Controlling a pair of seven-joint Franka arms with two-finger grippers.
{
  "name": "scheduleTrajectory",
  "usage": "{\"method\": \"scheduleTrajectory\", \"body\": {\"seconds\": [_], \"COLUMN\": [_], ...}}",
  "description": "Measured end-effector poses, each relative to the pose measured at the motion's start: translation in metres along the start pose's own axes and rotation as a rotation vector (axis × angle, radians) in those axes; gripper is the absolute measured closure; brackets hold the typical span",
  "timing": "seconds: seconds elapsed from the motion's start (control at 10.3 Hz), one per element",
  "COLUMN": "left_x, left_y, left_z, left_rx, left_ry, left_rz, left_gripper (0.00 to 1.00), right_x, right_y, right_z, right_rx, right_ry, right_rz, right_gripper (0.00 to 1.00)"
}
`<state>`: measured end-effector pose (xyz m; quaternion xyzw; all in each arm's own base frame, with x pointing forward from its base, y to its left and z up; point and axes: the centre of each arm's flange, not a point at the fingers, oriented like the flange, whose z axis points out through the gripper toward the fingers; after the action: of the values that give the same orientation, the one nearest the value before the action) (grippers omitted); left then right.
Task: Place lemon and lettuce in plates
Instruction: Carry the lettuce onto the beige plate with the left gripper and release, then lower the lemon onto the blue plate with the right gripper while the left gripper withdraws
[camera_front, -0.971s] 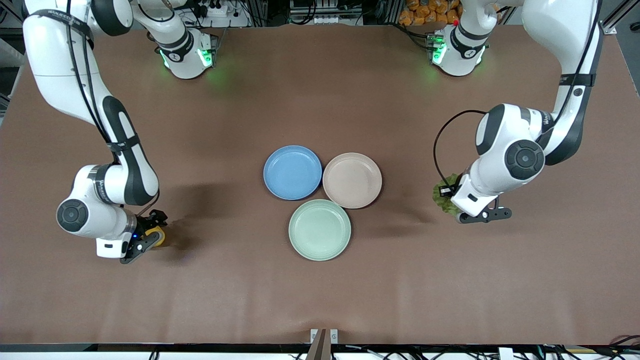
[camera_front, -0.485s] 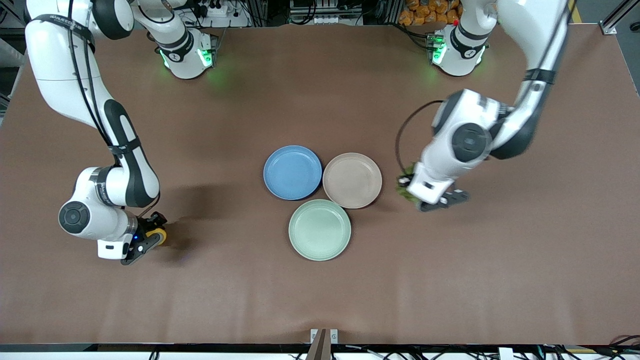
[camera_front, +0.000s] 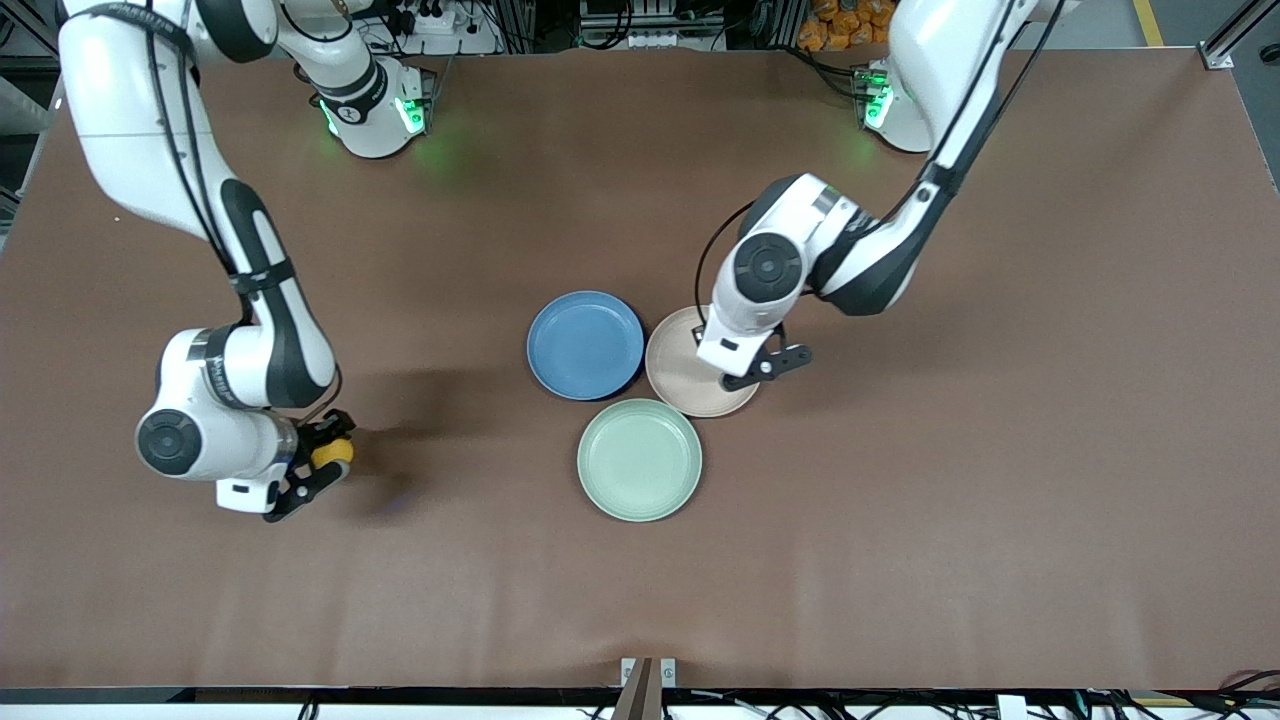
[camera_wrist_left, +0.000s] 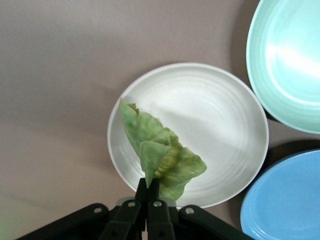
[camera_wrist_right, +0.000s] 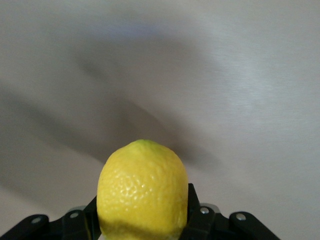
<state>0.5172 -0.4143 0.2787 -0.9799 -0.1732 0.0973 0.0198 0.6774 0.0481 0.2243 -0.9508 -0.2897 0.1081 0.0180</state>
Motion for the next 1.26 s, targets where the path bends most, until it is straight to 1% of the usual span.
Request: {"method": "scheduleTrajectory", "body": {"seconds": [0.19,0.29,0.39,0.49,0.58,0.68,0.78,0.87,0.97,1.26], "left_x": [0.007,0.009,0.012,0.015,0.02,0.03,0.046,0.064,0.08,0.107], "left_y": [0.008,0.01,0.01,0.01,0.011,0.009,0.001,-0.015,-0.037,-0.114], "left_z": [0.023,0.032,0.035,0.031,0.023,0.006,-0.018,-0.05,-0.081,-0.166], "left_rx": [-0.003,0.003,0.016,0.019,0.009,-0.013,-0.04,-0.066,-0.073,-0.031], "left_ry": [-0.01,-0.007,0.016,0.039,0.056,0.079,0.11,0.141,0.163,0.19], "left_rz": [-0.024,-0.021,-0.01,-0.003,-0.005,-0.018,-0.024,-0.008,0.02,0.172], "left_gripper": [0.98,0.89,0.76,0.57,0.44,0.33,0.15,0.02,0.0,0.0], "right_x": [0.013,0.019,0.026,0.033,0.038,0.043,0.048,0.053,0.058,0.066], "right_y": [-0.042,-0.063,-0.085,-0.107,-0.132,-0.156,-0.182,-0.21,-0.239,-0.325], "right_z": [-0.013,-0.018,-0.02,-0.022,-0.023,-0.021,-0.018,-0.015,-0.013,-0.005], "right_rx": [0.006,0.004,-0.001,0.001,0.016,0.039,0.055,0.063,0.076,0.109], "right_ry": [-0.039,-0.053,-0.065,-0.074,-0.08,-0.087,-0.097,-0.107,-0.114,-0.142], "right_rz": [0.068,0.103,0.138,0.169,0.202,0.24,0.284,0.331,0.377,0.504], "right_gripper": [0.38,0.38,0.38,0.38,0.38,0.38,0.38,0.38,0.38,0.38]}}
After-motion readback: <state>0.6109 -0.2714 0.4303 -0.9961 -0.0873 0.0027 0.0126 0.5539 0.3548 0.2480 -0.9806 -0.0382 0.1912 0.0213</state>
